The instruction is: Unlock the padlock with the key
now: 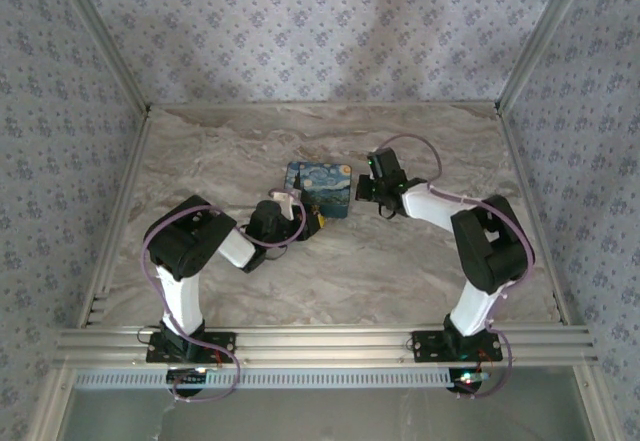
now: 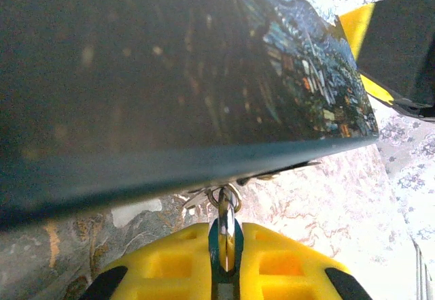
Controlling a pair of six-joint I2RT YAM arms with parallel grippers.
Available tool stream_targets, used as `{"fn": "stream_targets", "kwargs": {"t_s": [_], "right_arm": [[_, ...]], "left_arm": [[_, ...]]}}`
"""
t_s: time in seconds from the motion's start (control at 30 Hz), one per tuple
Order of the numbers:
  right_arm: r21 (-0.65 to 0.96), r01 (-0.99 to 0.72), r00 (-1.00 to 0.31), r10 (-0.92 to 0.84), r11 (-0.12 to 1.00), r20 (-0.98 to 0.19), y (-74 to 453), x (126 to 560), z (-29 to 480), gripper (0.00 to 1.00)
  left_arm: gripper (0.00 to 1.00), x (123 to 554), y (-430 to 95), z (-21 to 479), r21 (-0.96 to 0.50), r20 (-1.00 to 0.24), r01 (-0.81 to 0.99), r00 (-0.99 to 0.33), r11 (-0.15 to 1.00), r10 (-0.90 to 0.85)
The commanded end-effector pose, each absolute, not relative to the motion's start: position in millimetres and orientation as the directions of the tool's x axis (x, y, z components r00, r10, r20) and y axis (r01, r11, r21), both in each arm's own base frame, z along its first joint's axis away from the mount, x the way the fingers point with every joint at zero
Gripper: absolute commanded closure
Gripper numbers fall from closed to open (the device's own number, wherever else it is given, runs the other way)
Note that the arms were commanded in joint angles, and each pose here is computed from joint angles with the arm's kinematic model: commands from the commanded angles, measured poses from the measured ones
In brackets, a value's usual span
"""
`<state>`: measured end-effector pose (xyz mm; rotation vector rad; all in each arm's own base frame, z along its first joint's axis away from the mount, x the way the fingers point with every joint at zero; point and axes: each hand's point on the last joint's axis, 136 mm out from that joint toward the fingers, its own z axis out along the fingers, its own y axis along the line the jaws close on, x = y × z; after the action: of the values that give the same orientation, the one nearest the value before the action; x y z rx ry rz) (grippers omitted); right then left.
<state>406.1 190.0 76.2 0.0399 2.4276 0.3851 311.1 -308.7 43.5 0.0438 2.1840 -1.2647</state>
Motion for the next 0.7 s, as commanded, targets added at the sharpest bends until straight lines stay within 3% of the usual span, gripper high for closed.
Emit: {"fn": "stream_targets", "kwargs": {"t_s": [0.0, 0.43, 0.67], "right_arm": [[0.295, -0.069, -0.759, 0.141, 0.953, -0.635, 180, 398, 88, 1.0], [0.426, -0.131, -0.707, 0.216, 0.895, -0.673, 153, 340, 134, 1.0], [0.57, -0.265, -0.688, 0.261, 0.778, -0.677, 157, 298, 171, 1.0]], "left_arm": [[0.92, 278, -306, -2, -0.8, -0.295, 0.12, -0.932, 0.588, -0.211], [0.92, 281, -315, 10, -0.805, -0.201, 0.032, -0.954, 0.592, -0.221], [0.91, 281, -316, 14, -0.794, -0.143, -0.033, -0.96, 0.607, -0.239]]}}
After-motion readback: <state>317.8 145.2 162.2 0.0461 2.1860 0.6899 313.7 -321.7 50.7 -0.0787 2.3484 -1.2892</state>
